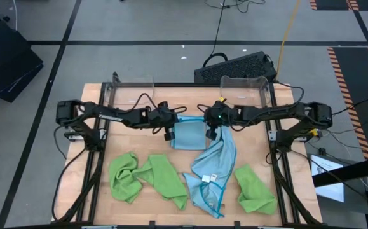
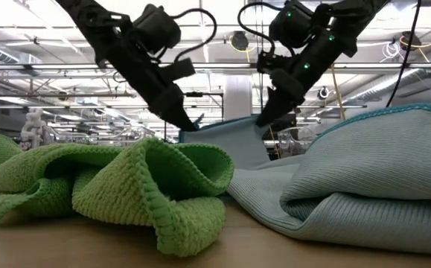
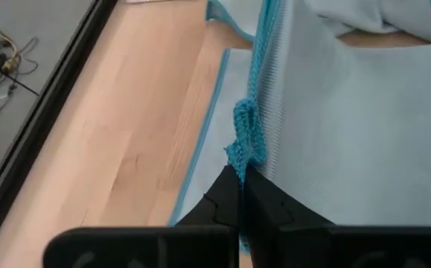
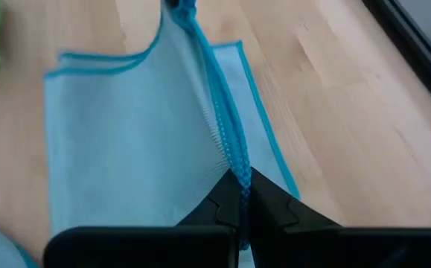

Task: Fold microfiber towels
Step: Fold the top left blue microfiber cloth

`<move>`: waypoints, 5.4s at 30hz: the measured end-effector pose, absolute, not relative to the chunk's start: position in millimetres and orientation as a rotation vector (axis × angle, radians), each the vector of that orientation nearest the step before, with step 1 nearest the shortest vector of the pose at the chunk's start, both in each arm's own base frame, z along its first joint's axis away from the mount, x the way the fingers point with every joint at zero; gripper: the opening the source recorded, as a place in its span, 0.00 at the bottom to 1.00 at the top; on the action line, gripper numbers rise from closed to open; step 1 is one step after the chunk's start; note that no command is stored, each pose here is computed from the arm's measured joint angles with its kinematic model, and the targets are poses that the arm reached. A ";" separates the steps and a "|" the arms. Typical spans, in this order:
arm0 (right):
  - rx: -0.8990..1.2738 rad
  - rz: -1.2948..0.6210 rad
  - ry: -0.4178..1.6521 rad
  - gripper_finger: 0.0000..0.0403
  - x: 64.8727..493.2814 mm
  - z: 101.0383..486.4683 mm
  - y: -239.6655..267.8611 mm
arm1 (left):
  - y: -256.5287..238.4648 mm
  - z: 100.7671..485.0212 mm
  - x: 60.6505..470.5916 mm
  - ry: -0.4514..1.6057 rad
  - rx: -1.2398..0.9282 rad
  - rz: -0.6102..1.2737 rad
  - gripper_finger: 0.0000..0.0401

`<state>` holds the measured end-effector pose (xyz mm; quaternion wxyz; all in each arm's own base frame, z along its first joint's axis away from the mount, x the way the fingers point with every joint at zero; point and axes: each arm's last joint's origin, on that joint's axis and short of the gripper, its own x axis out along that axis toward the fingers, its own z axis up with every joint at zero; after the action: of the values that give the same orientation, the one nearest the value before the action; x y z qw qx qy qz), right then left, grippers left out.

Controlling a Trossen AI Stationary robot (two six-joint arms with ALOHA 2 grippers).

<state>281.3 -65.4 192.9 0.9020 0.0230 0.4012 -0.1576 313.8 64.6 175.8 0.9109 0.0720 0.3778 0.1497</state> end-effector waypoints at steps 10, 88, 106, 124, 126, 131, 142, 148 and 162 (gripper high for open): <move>0.031 -0.362 0.808 0.09 282.7 193.9 -67.1 | 71.8 168.4 316.2 0.790 0.161 0.432 0.18; -0.164 -0.475 0.805 0.53 273.3 212.2 -49.2 | 160.1 125.9 368.8 0.908 -0.497 0.485 0.03; -0.066 -0.513 0.662 0.54 261.4 181.4 -59.0 | 94.0 184.6 374.6 0.844 -0.318 0.472 0.02; -0.043 -0.212 0.773 0.70 260.2 183.2 -100.1 | 44.0 201.4 379.7 0.809 -0.177 0.405 0.01; -0.036 -0.198 0.779 0.70 262.3 177.6 -103.2 | 40.7 205.0 376.7 0.819 -0.172 0.398 0.01; -0.034 -0.194 0.783 0.70 262.2 172.0 -111.5 | 35.2 204.8 375.9 0.832 -0.156 0.397 0.01; -0.017 -0.147 0.811 0.62 260.3 161.1 -121.2 | 25.2 207.7 376.5 0.820 -0.139 0.369 0.01; 0.018 -0.128 0.847 0.55 260.7 152.3 -120.4 | 18.4 208.0 377.0 0.819 -0.131 0.352 0.01; 0.013 -0.117 0.861 0.02 261.7 151.9 -115.4 | 8.5 206.7 375.4 0.835 -0.122 0.371 0.02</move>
<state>261.7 -115.4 151.9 0.9070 0.0065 0.4172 -0.0564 375.4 8.5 206.7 0.8957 -0.0589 0.4029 0.1788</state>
